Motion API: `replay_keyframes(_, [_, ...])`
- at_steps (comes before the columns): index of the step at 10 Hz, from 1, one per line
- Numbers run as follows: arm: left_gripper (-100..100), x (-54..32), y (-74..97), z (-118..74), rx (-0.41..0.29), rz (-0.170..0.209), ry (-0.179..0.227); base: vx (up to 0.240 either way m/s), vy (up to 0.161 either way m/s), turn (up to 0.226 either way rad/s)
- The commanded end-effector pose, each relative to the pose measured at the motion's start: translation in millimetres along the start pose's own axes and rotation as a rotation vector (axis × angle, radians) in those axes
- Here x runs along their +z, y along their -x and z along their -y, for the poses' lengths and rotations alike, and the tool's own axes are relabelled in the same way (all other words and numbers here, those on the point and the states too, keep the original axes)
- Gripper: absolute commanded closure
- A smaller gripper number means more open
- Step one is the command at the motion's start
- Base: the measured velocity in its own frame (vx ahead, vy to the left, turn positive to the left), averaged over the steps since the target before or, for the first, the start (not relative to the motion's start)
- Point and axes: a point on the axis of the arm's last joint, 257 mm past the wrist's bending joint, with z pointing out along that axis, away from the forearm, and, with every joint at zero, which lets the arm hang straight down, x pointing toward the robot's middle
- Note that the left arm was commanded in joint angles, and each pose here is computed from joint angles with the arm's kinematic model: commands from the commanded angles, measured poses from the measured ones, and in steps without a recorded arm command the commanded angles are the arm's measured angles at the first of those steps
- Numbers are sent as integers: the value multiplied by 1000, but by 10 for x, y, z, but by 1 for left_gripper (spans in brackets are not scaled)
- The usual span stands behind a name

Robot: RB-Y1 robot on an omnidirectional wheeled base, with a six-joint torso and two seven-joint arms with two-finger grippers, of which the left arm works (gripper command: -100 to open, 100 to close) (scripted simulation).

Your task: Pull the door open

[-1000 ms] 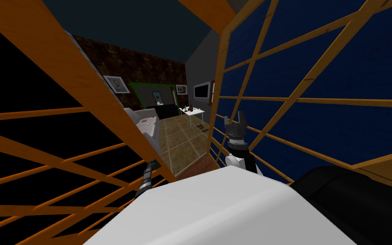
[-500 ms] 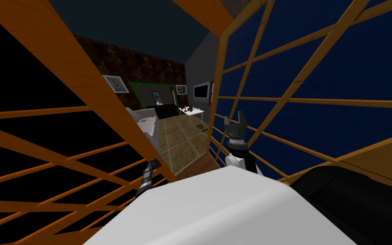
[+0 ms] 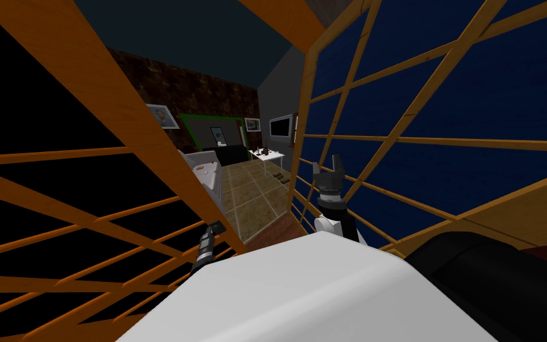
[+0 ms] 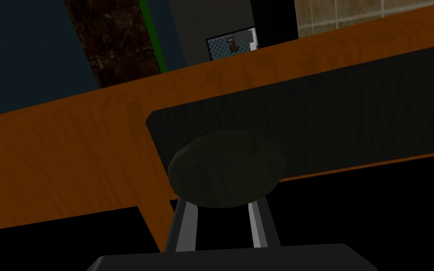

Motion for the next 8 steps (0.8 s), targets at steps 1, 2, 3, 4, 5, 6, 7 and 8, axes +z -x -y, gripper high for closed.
replay_keyframes(1, [100,22,-174,29,-71,-23,-6,-40,-7,-30])
replay_keyframes(2, [100,38,-183,29,-104,-24,-6,-53,8,-18])
replay_keyframes(3, [100,38,-183,29,-123,-24,-6,-37,13,-14])
replay_keyframes(4, [100,54,-192,29,-164,-25,-5,-35,7,-23])
replay_keyframes(5, [100,54,-192,29,-173,-25,-5,-34,3,-14])
replay_keyframes(6, [100,69,-200,28,-215,-25,-4,-39,-4,-8])
replay_keyframes(7, [100,69,-200,28,-222,-25,-3,-33,-8,-30])
replay_keyframes(8, [100,84,-207,27,-271,-25,-2,-33,2,-48])
